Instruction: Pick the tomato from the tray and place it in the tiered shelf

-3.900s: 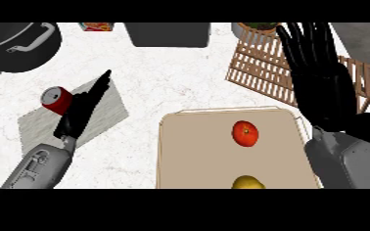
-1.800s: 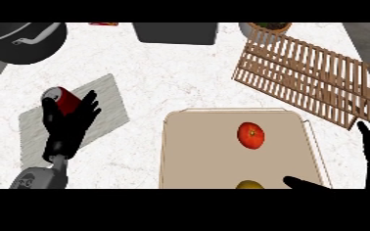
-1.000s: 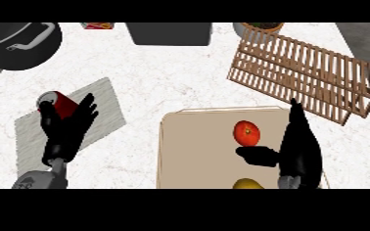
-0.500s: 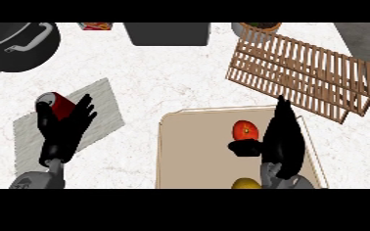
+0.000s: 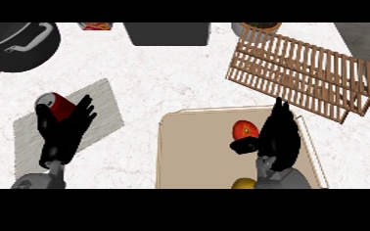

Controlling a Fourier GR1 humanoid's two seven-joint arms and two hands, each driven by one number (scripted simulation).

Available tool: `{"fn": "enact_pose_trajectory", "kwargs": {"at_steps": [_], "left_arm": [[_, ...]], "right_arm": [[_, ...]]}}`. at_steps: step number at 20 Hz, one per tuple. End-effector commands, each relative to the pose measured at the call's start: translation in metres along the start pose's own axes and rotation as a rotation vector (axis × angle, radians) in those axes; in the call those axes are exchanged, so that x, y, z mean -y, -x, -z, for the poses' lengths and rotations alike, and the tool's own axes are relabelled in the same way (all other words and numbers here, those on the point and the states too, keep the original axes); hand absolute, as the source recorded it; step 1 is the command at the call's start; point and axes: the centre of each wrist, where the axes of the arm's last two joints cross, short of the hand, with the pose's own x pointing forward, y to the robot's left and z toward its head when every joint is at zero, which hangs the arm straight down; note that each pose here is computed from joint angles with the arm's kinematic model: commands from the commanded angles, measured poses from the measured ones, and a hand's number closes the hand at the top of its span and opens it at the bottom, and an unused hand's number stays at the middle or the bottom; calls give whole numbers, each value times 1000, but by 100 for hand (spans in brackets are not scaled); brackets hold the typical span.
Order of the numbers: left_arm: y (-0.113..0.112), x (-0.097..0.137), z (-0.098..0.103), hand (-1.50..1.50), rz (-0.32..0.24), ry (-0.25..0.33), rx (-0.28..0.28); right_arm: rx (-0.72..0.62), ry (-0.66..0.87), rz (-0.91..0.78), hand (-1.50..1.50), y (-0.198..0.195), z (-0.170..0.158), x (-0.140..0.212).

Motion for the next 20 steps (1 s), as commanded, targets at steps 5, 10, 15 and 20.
{"fn": "enact_pose_trajectory", "kwargs": {"at_steps": [5,10,15,20], "left_arm": [[6,15,-4,0,-7,-6,-18],[-9,22,5,0,-10,-2,-38],[-2,3,-10,0,3,-15,3],[3,-3,12,0,6,7,-30]], "right_arm": [[-211,43,4,-150,-8,15,-9],[-168,31,36,-150,-12,12,-17],[-166,31,51,-150,-14,35,-27],[-20,-167,-200,150,-3,23,-52]]}}
